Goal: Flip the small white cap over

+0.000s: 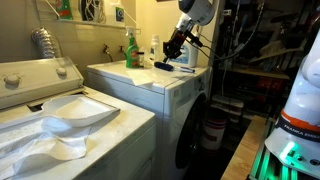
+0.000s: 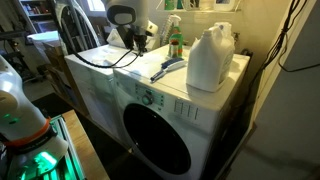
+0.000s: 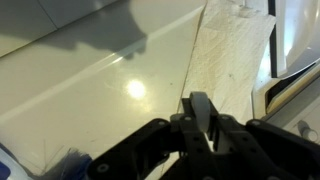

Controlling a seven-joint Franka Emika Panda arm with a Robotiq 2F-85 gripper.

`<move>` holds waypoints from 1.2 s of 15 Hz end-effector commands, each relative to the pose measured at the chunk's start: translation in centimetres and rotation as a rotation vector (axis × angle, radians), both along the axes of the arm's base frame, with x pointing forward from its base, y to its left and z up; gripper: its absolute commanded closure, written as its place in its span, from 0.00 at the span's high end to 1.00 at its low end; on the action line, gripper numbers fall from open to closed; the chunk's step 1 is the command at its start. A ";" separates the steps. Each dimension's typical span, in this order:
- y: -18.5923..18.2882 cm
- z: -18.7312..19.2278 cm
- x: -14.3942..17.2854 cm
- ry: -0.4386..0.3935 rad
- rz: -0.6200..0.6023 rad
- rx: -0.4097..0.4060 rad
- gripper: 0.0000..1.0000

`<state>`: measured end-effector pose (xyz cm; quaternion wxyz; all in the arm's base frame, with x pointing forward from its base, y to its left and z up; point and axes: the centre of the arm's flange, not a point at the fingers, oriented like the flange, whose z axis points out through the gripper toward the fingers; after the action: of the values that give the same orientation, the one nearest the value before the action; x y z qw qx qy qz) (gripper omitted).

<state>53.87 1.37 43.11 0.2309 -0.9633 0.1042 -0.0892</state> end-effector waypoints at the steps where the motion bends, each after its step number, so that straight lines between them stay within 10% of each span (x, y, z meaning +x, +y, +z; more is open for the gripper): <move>1: -3.4 -2.1 -2.6 -0.018 0.023 0.112 0.06; 6: -6.7 -5.8 -4.0 -0.064 -0.018 0.225 0.05; 16: -7.0 -9.3 -4.2 -0.015 -0.045 0.199 0.05; 18: -6.8 -9.6 -4.0 -0.007 -0.042 0.182 0.22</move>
<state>49.96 -5.56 34.55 0.3282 -0.9317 0.1280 -0.0890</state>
